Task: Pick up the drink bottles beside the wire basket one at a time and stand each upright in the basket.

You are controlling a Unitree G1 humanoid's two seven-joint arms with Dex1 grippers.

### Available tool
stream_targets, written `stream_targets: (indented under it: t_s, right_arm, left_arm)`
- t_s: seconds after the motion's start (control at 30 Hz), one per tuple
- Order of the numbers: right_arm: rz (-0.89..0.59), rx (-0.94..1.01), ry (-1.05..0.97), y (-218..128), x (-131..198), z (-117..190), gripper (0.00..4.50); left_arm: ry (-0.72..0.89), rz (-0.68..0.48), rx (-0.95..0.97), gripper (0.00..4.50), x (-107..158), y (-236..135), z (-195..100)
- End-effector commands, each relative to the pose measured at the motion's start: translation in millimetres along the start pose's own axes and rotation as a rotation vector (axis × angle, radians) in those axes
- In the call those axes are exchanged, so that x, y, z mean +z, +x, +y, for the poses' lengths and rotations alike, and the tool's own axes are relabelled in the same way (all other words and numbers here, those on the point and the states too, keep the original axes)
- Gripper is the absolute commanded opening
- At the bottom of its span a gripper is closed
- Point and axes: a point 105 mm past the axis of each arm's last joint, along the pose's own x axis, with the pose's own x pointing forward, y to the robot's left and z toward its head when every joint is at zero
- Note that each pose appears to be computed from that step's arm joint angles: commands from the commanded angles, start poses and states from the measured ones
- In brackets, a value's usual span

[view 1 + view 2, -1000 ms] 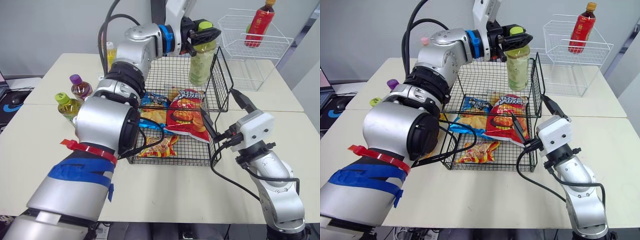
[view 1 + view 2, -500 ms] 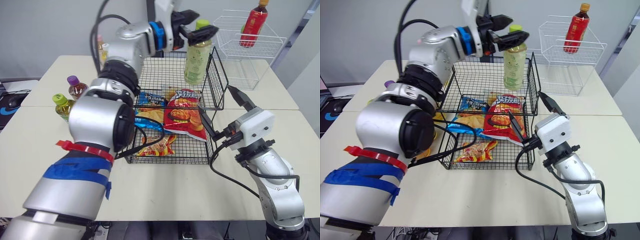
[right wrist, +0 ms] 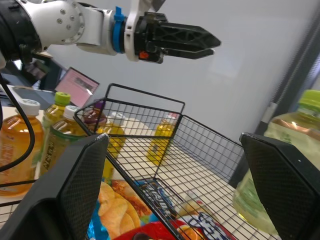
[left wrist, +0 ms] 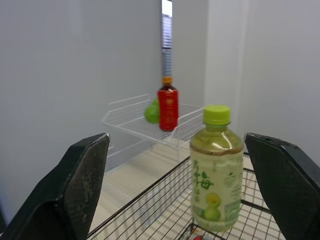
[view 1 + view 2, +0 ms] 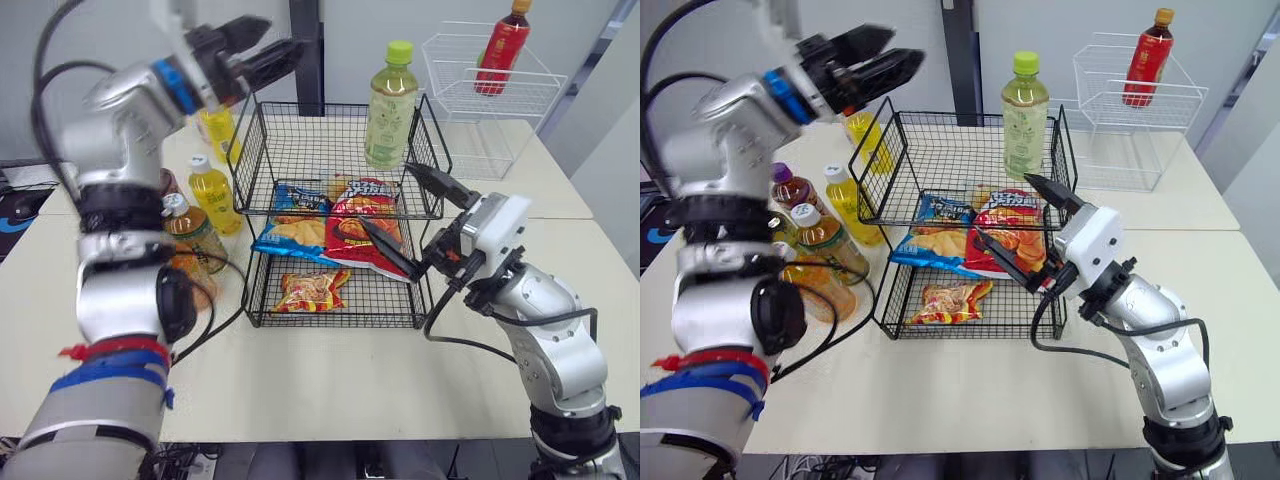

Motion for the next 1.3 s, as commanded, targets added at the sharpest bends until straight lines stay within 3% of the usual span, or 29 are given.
stream_targets:
  t_s: [0.03, 0.37, 0.5, 0.7, 0.83, 0.93, 1.3]
  right_arm:
    - [-0.051, 0.177, 0.072, 9.2, 4.6, 7.4, 4.50]
    - [0.003, 0.591, 0.259, 28.0, -10.6, 22.1, 4.50]
    - [0.031, 0.656, 0.279, 32.5, -16.7, 20.1, 4.50]
    - [0.028, 0.669, 0.280, 36.0, -20.3, 22.2, 4.50]
    - [0.032, 0.636, 0.268, 36.8, -20.6, 19.9, 4.50]
    - [0.037, 0.599, 0.252, 37.3, -20.4, 16.7, 4.50]
    - [0.073, 0.411, 0.158, 28.5, -21.5, 10.3, 4.50]
  left_arm:
    - [0.119, -0.045, 0.149, 4.48, 36.3, -52.4, -11.1]
    - [0.098, 0.188, 0.527, 4.48, 14.7, -205.7, -41.2]
    - [-0.002, 0.238, 0.677, 4.48, 0.3, -270.3, -66.7]
    - [-0.165, 0.293, 0.820, 4.48, -29.0, -328.0, -98.7]
    - [-0.174, 0.286, 0.837, 4.48, -34.8, -334.8, -96.9]
    - [-0.136, 0.273, 0.830, 4.48, -35.6, -328.4, -78.0]
    - [-0.018, 0.287, 0.725, 4.48, -58.6, -264.5, 31.4]
